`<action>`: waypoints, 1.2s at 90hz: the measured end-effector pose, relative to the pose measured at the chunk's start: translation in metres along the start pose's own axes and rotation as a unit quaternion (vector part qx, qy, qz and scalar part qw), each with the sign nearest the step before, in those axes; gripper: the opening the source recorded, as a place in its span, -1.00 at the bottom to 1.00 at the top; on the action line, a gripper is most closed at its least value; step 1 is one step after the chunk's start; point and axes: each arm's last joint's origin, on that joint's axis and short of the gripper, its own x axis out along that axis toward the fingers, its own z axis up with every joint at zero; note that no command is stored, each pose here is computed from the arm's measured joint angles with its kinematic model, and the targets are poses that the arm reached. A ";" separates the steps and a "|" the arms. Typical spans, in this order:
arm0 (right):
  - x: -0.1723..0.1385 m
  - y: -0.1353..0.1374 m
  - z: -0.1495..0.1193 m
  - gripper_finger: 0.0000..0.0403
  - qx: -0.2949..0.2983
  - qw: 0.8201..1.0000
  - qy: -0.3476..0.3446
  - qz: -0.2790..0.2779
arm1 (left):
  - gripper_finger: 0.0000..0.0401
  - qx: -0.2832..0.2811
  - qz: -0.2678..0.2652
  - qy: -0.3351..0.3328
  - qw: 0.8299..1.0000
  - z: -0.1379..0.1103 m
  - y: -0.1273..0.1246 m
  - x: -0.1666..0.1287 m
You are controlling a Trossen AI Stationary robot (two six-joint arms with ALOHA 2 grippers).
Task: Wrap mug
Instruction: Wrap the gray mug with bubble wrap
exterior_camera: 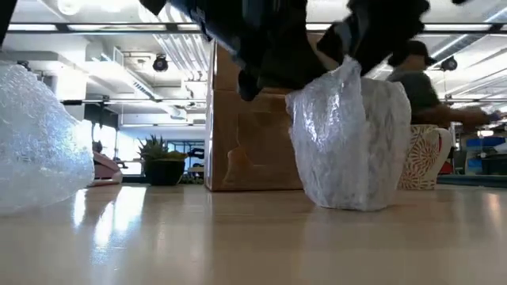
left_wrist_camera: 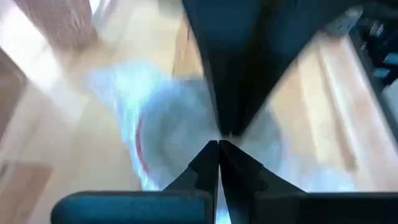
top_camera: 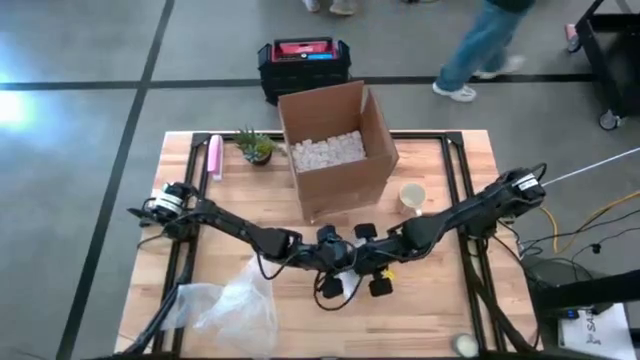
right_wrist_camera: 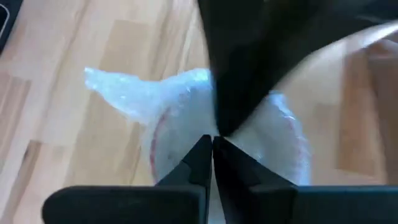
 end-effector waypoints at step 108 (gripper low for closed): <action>0.018 0.001 -0.004 -0.99 -0.012 0.996 0.086 -0.023 | -1.00 0.001 0.008 0.002 1.000 -0.003 0.001 0.003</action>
